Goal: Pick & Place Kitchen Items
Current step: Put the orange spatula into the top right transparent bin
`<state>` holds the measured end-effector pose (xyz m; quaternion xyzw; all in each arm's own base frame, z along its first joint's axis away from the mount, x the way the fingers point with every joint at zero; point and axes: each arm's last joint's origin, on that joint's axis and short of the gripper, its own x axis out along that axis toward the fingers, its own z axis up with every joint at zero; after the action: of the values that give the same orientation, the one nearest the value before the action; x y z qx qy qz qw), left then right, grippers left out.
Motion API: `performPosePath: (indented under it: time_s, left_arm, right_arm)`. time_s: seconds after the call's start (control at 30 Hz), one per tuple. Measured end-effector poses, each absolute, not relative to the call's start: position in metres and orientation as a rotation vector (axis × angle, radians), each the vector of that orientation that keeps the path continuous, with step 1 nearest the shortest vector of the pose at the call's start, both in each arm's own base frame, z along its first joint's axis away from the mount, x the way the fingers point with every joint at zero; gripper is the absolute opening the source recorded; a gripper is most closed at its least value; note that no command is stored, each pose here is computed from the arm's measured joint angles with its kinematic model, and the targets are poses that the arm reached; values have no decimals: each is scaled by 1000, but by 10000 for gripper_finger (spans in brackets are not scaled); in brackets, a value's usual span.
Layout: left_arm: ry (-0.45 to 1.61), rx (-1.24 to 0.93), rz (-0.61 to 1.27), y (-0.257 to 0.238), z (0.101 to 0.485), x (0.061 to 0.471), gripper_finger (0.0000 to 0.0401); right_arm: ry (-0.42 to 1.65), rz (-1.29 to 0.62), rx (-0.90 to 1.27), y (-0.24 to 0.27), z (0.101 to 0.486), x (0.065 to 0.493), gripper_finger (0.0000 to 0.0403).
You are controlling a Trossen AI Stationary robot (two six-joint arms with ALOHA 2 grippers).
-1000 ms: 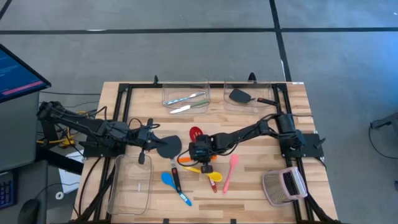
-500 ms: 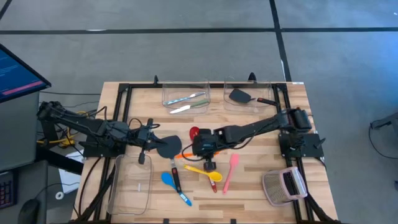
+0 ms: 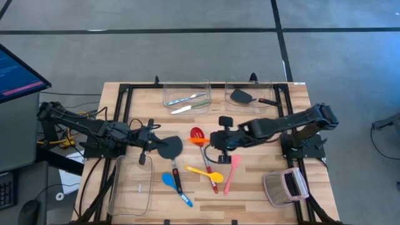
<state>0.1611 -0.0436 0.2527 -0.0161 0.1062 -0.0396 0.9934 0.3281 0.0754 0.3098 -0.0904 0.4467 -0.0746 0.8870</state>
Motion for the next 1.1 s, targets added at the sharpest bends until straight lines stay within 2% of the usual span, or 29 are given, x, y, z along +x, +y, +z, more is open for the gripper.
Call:
performPosePath:
  time_s: [0.23,0.63,0.8,1.1]
  left_arm:
    - [213,-32,-79,-44,253,161,2]
    - [215,-31,-79,-44,252,161,2]
    - [217,-31,-79,-44,252,161,2]
    - [216,-28,-80,-44,252,161,2]
  right_arm:
    - [934,-306,-171,70,327,303,24]
    - [978,-467,-171,16,339,283,24]
    - [985,-521,-147,-4,333,262,24]
    - [796,-496,-16,-37,317,220,24]
